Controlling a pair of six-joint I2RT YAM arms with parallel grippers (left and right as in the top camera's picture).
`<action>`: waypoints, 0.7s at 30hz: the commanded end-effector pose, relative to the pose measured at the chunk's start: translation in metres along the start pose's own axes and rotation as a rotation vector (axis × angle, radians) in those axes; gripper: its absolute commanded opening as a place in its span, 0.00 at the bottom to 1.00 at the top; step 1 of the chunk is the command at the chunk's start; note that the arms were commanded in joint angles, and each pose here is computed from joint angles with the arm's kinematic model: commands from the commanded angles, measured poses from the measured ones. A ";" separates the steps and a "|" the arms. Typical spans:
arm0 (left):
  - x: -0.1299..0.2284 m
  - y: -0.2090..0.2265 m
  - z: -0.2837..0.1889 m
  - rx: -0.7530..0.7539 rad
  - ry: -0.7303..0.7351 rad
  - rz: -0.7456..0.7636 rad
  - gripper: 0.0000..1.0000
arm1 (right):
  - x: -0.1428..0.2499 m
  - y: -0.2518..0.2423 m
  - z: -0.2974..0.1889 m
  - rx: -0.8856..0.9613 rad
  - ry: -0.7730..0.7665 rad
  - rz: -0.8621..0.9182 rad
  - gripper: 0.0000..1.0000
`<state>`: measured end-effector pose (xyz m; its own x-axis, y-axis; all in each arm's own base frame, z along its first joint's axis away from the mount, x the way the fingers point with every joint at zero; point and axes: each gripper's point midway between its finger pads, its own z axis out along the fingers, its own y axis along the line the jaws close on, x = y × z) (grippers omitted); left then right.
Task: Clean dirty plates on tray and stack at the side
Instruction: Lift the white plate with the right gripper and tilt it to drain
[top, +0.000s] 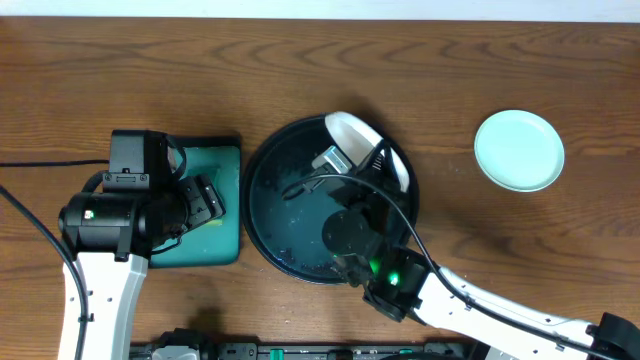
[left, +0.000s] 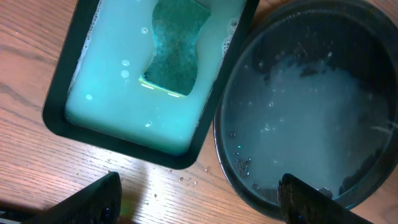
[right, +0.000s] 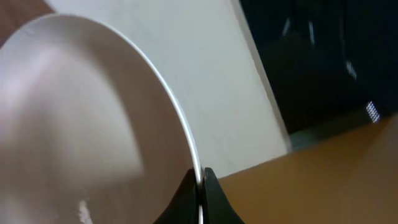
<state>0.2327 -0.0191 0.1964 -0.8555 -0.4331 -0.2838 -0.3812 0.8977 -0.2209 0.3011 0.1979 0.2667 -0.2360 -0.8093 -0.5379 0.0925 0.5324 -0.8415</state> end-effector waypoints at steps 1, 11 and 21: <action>0.001 0.001 0.000 -0.007 0.002 0.020 0.81 | -0.006 -0.007 -0.002 -0.014 -0.013 0.208 0.01; 0.001 0.002 0.000 -0.008 0.005 0.020 0.81 | 0.039 0.078 0.010 -0.430 0.099 0.268 0.01; 0.001 0.002 0.000 -0.009 0.006 0.020 0.81 | 0.080 0.050 0.043 -0.272 0.259 0.398 0.01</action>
<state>0.2316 -0.0190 0.1960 -0.8570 -0.4328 -0.2799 -0.3821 0.8979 -0.2185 0.3129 0.1978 0.1480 -0.4626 -0.5211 -0.7172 -0.3170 0.8528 -0.4150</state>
